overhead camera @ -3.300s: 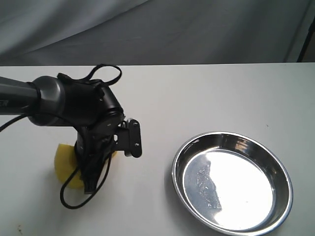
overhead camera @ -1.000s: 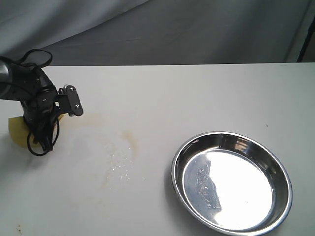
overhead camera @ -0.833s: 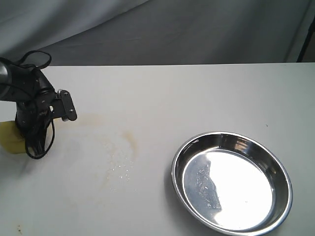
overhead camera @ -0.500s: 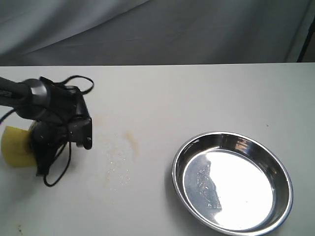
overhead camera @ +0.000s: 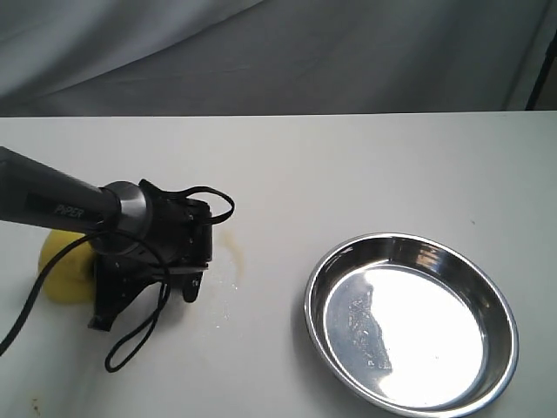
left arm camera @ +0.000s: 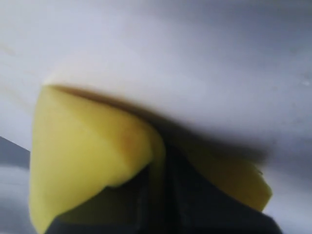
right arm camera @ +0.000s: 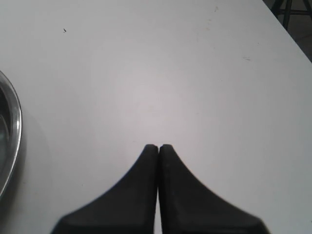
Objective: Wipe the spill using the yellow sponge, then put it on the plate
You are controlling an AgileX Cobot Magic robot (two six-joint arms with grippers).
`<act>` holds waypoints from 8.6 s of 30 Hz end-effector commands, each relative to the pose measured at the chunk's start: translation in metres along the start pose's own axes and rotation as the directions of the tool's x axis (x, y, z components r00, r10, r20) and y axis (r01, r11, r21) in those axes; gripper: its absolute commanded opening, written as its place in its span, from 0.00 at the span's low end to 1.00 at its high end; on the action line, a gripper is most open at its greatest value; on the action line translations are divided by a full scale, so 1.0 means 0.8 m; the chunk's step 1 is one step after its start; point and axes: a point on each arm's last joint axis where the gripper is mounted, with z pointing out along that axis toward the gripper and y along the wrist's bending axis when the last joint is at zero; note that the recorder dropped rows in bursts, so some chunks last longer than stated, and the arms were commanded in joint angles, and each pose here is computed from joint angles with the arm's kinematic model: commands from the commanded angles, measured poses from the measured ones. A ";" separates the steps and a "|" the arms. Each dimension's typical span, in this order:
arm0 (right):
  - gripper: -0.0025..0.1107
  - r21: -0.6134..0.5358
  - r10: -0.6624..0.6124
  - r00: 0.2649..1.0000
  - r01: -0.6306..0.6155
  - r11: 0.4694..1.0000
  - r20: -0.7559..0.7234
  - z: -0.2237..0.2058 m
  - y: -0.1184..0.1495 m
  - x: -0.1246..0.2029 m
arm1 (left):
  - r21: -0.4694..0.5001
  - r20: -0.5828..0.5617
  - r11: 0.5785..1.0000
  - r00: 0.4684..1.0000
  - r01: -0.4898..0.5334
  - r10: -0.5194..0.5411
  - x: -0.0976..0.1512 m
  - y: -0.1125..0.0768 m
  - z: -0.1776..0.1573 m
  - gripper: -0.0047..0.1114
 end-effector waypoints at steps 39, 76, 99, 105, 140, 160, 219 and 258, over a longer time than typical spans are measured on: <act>0.02 0.006 0.009 1.000 -0.009 1.000 0.009 0.000 -0.001 0.000 | 0.271 0.756 0.955 0.588 0.119 -0.288 -0.031 0.041 -0.160 0.04; 0.02 0.006 0.009 1.000 -0.009 1.000 0.009 0.000 -0.001 0.000 | 0.820 0.557 0.554 -0.021 -0.145 -0.830 0.025 0.099 -0.016 0.04; 0.02 0.006 0.009 1.000 -0.009 1.000 0.009 0.000 -0.001 0.000 | 0.922 0.364 0.350 -0.064 0.163 -0.929 0.062 0.086 0.166 0.04; 0.02 0.006 0.009 1.000 -0.009 1.000 0.009 0.000 -0.001 0.000 | 0.875 0.343 0.297 -0.055 0.383 -0.938 0.070 0.092 0.191 0.04; 0.02 0.006 0.009 1.000 -0.009 1.000 0.009 0.000 -0.001 0.000 | 0.774 0.222 0.217 0.067 0.595 -0.973 0.122 0.098 0.179 0.04; 0.02 0.006 0.009 1.000 -0.009 1.000 0.009 0.000 -0.001 0.000 | 0.708 -0.023 0.129 0.205 0.694 -0.979 0.145 0.068 0.200 0.04; 0.02 0.006 0.009 1.000 -0.009 1.000 0.009 0.000 -0.001 0.000 | 0.862 0.505 0.502 0.189 -0.071 -0.842 0.065 0.085 -0.115 0.04; 0.02 0.006 0.009 1.000 -0.009 1.000 0.009 0.000 -0.001 0.000 | 0.624 0.773 0.778 0.088 0.074 -0.629 -0.103 0.008 -0.253 0.07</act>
